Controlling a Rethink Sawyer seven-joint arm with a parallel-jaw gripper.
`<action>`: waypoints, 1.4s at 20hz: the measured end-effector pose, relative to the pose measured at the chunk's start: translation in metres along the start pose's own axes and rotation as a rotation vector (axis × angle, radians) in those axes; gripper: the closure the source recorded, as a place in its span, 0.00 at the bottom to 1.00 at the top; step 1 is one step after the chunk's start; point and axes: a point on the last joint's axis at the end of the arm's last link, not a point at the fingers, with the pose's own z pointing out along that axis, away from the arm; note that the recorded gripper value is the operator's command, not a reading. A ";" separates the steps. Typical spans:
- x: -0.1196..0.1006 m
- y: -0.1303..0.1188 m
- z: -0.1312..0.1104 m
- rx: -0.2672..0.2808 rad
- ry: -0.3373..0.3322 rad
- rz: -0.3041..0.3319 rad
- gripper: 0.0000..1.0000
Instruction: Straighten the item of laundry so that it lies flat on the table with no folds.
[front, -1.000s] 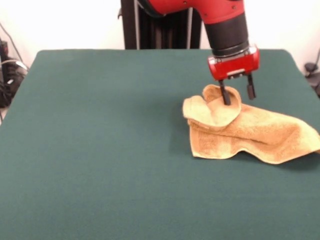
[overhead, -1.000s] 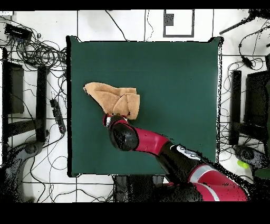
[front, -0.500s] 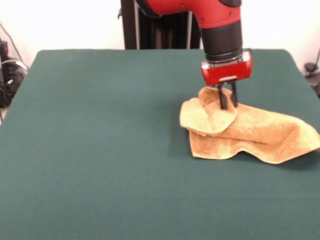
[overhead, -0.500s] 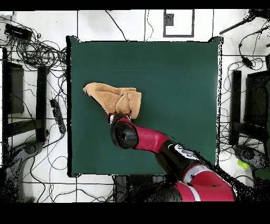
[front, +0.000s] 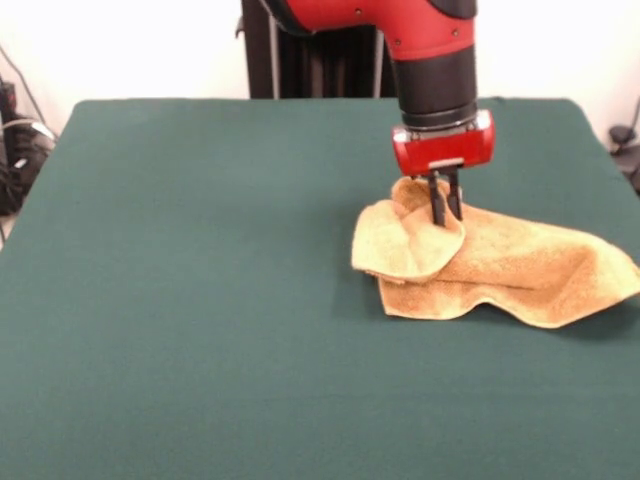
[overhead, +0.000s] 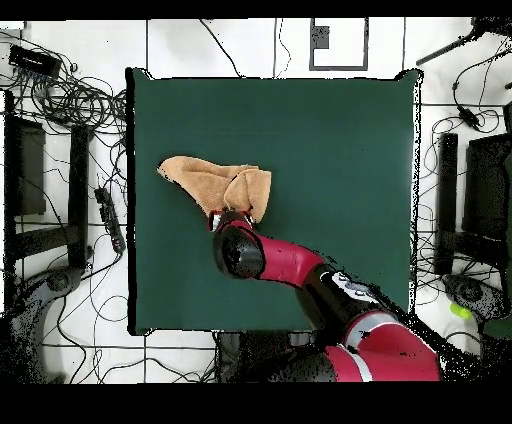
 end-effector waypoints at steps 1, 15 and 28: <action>-0.001 -0.001 -0.001 0.002 -0.002 -0.001 1.00; -0.030 0.006 -0.114 0.153 -0.002 -0.086 1.00; -0.040 0.009 -0.196 0.224 -0.045 -0.106 0.00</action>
